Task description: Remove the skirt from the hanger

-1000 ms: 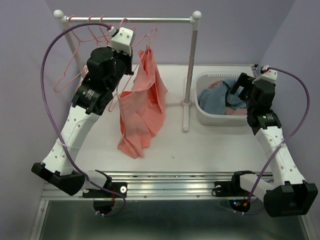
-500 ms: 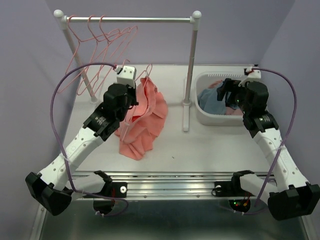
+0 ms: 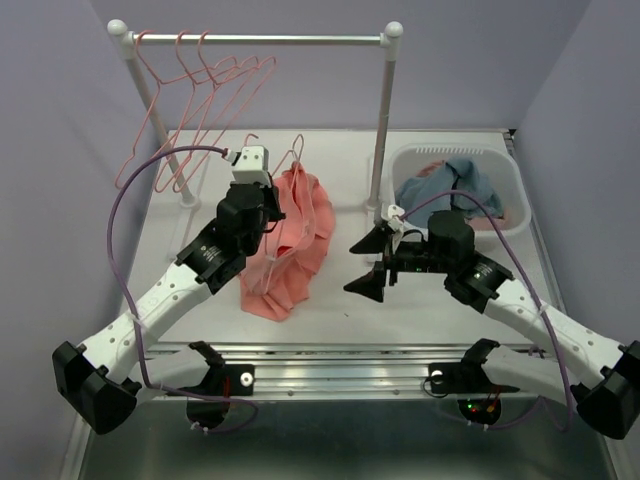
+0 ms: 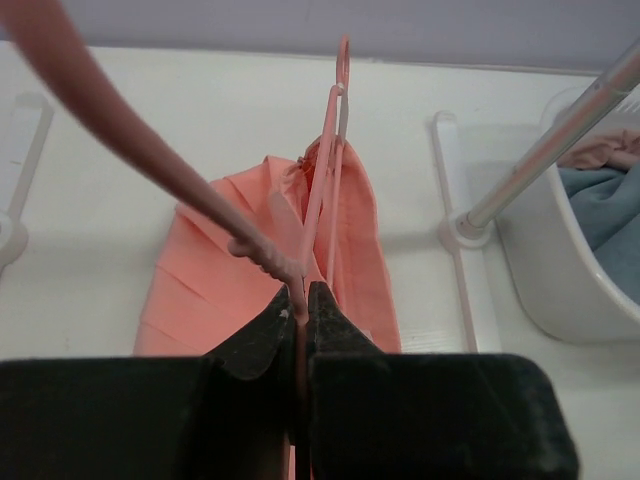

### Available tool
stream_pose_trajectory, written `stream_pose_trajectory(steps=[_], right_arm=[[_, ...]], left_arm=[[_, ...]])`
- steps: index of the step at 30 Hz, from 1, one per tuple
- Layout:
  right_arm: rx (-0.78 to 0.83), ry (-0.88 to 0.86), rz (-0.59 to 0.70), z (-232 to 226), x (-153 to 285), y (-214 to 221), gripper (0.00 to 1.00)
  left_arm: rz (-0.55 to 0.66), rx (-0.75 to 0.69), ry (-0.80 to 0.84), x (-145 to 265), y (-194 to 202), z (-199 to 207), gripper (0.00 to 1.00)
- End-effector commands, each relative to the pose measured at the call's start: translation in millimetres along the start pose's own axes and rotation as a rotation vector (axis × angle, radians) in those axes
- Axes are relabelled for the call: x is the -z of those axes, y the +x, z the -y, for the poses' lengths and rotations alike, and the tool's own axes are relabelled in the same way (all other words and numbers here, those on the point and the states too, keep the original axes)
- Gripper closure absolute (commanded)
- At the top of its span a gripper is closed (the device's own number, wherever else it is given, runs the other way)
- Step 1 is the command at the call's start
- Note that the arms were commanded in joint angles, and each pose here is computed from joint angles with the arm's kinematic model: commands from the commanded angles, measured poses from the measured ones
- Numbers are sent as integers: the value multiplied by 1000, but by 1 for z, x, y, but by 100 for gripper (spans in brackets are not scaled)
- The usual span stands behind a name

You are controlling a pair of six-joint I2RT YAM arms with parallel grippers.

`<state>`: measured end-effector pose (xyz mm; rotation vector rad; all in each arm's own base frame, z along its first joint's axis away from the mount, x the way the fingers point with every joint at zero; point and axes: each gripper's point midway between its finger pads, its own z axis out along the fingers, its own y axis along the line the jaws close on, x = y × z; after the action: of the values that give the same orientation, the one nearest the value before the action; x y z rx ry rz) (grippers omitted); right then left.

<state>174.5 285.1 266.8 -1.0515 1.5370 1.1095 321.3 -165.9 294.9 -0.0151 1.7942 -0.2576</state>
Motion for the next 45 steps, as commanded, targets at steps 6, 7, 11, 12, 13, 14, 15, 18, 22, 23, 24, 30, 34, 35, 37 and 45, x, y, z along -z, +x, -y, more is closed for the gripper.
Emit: stream_pose_trajectory(steps=[6,7,11,12,13,14,15,18,22,23,24,30,34,35,37,45], right_arm=[[257,-129,11,-24,-71,-4,0],[279,-129,8,-22,-78,-3,0],[339,-112,17,-10,-108,-4,0],[353,-120,11,-9,-118,-2,0],[362,-132,22,-11,-124,-4,0],[368,-130,27,-9,-128,-5,0],[380,-135,38,-11,-133,-10,0],[383,-107,21,-4,-144,-5,0],[385,-115,14,-8,-145,-3,0],[388,-120,13,-9,-144,-4,0],[394,-117,10,-10,-140,-7,0],[428,-111,23,-15,-127,-20,0],[443,-108,25,-13,-128,-23,0],[441,-100,14,-10,-131,-21,0],[438,-98,3,-8,-136,-20,0],[406,-152,-53,-4,-163,-4,0]], left_arm=[[196,103,101,18,-69,28,100],[197,102,101,18,-69,28,100],[197,100,128,24,-68,32,100],[197,100,131,24,-67,32,100],[201,106,136,27,-68,32,100],[201,106,136,27,-67,32,100],[200,103,136,28,-66,31,100],[205,106,143,31,-67,31,100],[205,105,137,32,-63,28,100],[204,101,136,32,-63,28,100],[201,95,132,30,-61,27,100],[193,88,113,27,-59,26,100],[195,89,128,28,-60,28,100],[194,84,140,29,-60,30,100],[191,83,147,29,-60,31,100],[197,106,208,33,-63,42,100]])
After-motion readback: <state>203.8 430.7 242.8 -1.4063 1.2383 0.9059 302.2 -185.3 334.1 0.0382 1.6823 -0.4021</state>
